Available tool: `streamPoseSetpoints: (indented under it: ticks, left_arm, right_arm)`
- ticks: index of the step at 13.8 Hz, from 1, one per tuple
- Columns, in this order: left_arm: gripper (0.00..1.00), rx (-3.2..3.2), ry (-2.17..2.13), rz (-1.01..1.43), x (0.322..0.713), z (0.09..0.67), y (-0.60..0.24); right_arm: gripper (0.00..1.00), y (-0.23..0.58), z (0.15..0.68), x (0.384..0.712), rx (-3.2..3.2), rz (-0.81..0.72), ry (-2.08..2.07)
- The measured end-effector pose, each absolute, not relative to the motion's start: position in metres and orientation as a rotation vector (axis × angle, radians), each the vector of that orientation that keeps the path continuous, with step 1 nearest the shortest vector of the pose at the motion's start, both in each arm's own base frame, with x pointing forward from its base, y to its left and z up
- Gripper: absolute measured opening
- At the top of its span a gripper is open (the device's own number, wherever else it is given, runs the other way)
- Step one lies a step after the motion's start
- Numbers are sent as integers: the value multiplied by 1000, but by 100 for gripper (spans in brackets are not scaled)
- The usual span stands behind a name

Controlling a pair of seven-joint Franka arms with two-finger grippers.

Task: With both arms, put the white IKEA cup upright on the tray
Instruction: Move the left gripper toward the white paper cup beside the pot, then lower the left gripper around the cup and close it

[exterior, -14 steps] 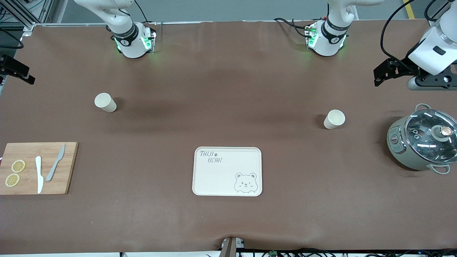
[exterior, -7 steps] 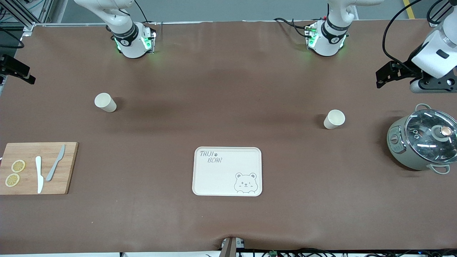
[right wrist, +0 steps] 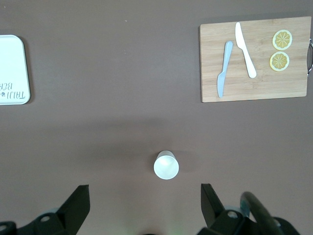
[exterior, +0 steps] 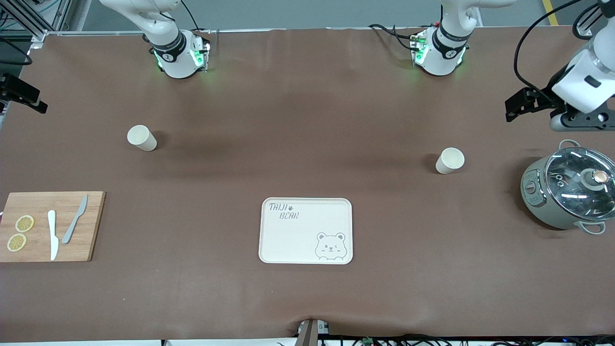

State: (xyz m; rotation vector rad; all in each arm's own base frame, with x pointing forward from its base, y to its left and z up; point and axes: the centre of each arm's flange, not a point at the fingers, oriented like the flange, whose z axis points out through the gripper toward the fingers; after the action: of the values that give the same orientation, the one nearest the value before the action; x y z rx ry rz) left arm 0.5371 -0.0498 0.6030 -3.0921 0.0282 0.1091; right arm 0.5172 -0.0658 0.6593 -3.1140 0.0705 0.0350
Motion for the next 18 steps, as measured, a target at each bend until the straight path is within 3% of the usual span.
streamPoseSetpoints:
  ticks: [7, 18]
  left_arm:
    - [100, -3090, -13, 167, 545, 480, -32]
    - [100, -3100, -91, 151, 501, 341, -4]
  right_arm:
    - [100, -69, 660, 517, -3113, 34, 81]
    - [100, -77, 658, 518, -3115, 24, 103]
